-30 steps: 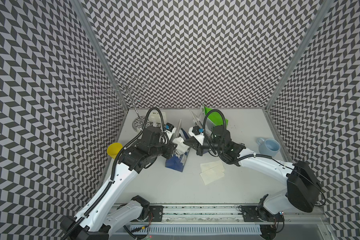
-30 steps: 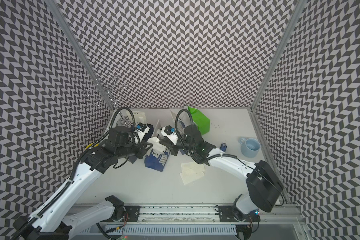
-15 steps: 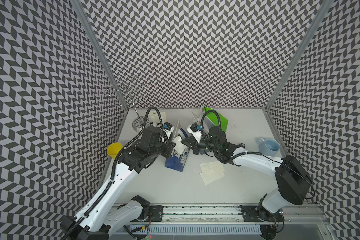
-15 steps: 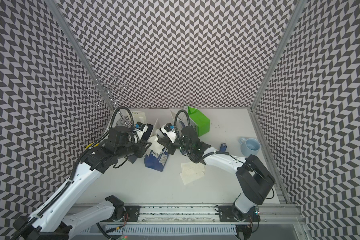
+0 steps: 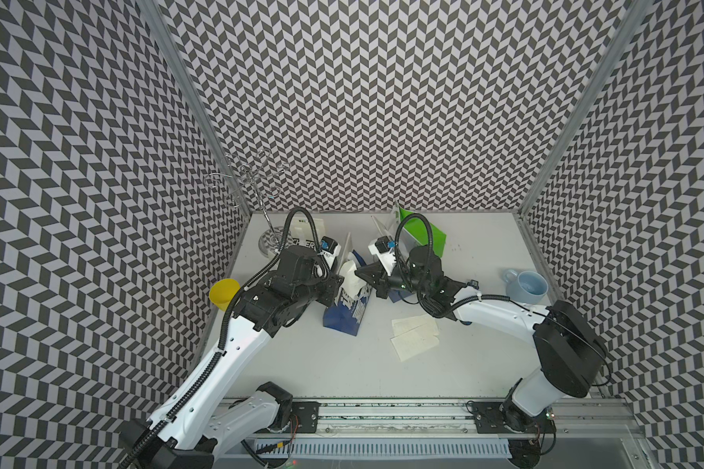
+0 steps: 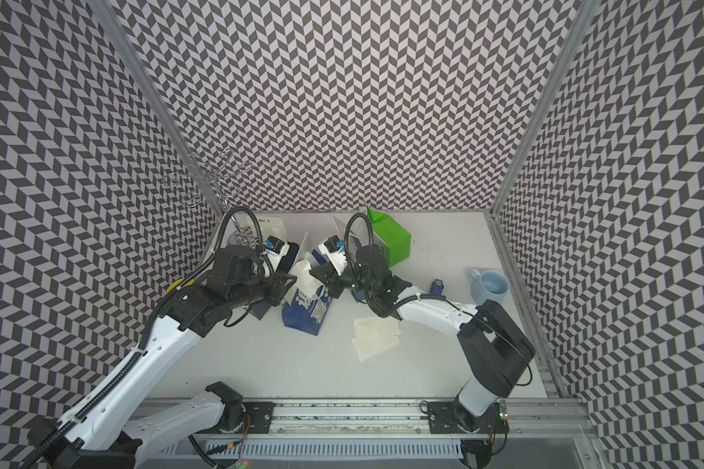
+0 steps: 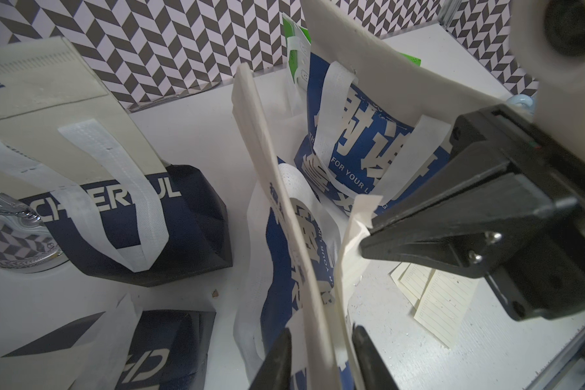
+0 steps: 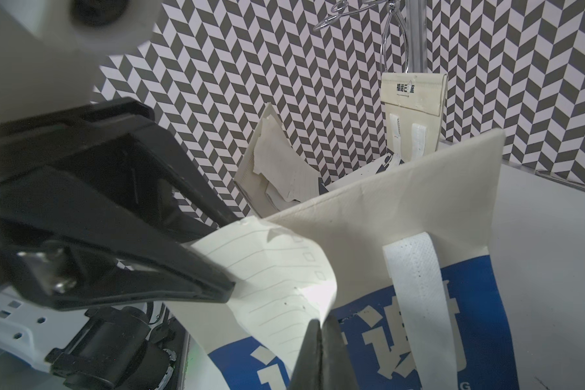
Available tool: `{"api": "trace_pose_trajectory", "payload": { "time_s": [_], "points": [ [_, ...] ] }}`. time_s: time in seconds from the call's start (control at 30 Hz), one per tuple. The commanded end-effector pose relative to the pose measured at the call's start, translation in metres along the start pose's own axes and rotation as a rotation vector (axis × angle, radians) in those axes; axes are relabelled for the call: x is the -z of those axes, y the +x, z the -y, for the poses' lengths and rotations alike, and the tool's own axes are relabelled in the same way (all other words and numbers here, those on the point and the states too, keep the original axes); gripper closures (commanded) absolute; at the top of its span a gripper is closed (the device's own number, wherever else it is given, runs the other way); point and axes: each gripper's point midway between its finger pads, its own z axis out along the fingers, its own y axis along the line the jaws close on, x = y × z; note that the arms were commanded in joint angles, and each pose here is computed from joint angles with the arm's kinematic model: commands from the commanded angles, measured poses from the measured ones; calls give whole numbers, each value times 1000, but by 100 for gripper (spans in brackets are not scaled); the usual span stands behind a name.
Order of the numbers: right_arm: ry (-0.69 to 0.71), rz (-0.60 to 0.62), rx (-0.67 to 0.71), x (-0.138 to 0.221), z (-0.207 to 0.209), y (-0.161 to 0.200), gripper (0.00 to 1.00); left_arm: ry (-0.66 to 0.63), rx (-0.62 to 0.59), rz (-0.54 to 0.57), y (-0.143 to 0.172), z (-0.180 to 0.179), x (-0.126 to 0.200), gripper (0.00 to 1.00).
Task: Staple the receipts to the bags
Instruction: Hold the receipt from the takeout bag.
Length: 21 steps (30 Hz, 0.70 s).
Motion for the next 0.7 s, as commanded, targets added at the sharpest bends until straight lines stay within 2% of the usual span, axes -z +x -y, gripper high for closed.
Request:
{"api": "trace_pose_trajectory", "payload": {
  "time_s": [0.0, 0.27, 0.33, 0.47, 0.57, 0.67],
  "points": [
    [7, 51, 20, -2, 4, -13, 97, -23, 6, 51, -12, -3, 5, 73],
    [29, 54, 23, -2, 7, -14, 97, -20, 13, 22, -5, -3, 0, 97],
    [23, 56, 23, -2, 6, -15, 97, -13, 15, 15, -3, -2, -2, 100],
    [11, 60, 4, -2, 5, -16, 95, -3, 3, 21, -3, -1, -1, 100],
    [72, 69, -32, 3, 12, -18, 71, -2, -23, 45, -8, 0, 3, 100],
    [281, 133, -82, 30, 37, -29, 57, -2, -43, 57, -13, 1, 5, 100]
  ]
}}
